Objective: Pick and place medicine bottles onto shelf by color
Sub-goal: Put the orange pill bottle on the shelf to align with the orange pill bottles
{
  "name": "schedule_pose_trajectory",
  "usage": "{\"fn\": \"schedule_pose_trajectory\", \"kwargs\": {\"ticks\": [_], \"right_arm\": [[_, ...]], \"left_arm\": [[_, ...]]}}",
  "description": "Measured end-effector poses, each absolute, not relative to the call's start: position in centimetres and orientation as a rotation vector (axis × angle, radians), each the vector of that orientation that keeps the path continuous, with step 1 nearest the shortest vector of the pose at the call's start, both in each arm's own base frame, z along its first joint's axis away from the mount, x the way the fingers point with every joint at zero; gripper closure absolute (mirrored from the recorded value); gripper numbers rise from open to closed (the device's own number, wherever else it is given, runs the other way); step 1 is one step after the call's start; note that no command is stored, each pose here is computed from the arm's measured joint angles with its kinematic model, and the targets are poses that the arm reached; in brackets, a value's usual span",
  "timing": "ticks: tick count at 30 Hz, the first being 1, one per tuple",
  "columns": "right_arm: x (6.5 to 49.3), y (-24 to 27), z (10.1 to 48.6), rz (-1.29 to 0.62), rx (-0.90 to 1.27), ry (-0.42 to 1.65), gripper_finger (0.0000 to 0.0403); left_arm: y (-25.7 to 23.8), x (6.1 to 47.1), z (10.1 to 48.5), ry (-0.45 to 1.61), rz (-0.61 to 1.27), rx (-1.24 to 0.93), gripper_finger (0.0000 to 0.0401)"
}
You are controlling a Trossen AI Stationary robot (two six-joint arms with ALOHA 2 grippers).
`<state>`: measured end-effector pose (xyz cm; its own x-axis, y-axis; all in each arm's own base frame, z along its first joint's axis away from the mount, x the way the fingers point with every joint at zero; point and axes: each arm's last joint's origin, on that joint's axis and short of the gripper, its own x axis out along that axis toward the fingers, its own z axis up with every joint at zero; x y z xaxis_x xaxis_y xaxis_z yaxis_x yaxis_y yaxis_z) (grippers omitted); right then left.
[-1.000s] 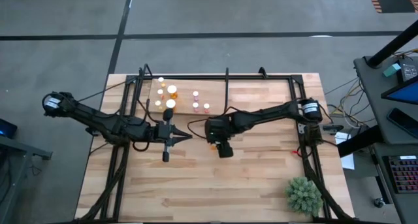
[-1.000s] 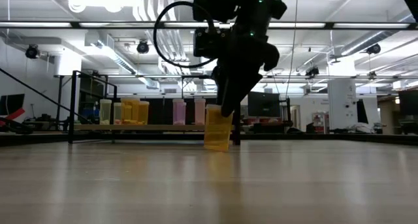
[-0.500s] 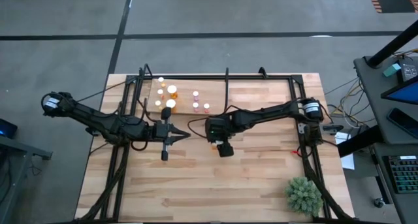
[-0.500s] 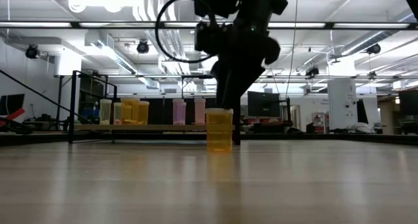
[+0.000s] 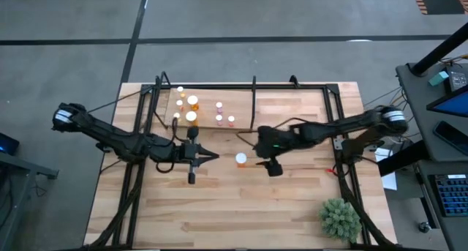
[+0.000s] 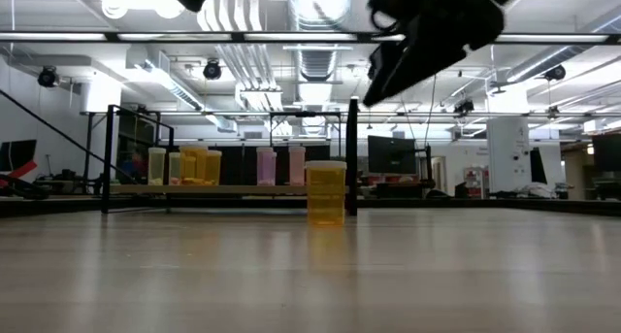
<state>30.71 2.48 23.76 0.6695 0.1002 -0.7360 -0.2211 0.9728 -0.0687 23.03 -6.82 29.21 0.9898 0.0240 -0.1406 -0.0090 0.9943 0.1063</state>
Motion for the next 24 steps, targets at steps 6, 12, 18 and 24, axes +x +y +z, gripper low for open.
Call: {"fn": "schedule_pose_trajectory", "kwargs": {"ticks": [6, 12, 18, 24], "right_arm": [[27.0, 2.4, 24.7, 0.188, -0.253, 0.451, 0.0135], [24.1, 2.1, 27.1, 0.18, -0.314, 0.28, 0.0135], [22.0, 2.0, 27.6, 0.179, -0.327, 0.26, 0.0135], [21.1, 1.9, 27.5, 0.177, -0.317, 0.264, 0.0135]], "left_arm": [[-7.7, 26.7, 27.5, 0.167, 0.037, 0.022, 0.0401], [-7.1, 31.2, 25.3, 0.45, 0.119, -0.026, 0.0341], [-5.5, 35.5, 23.1, 0.712, 0.136, -0.04, 0.0214], [-4.0, 37.1, 21.1, 0.828, 0.186, -0.032, 0.0115]]}}
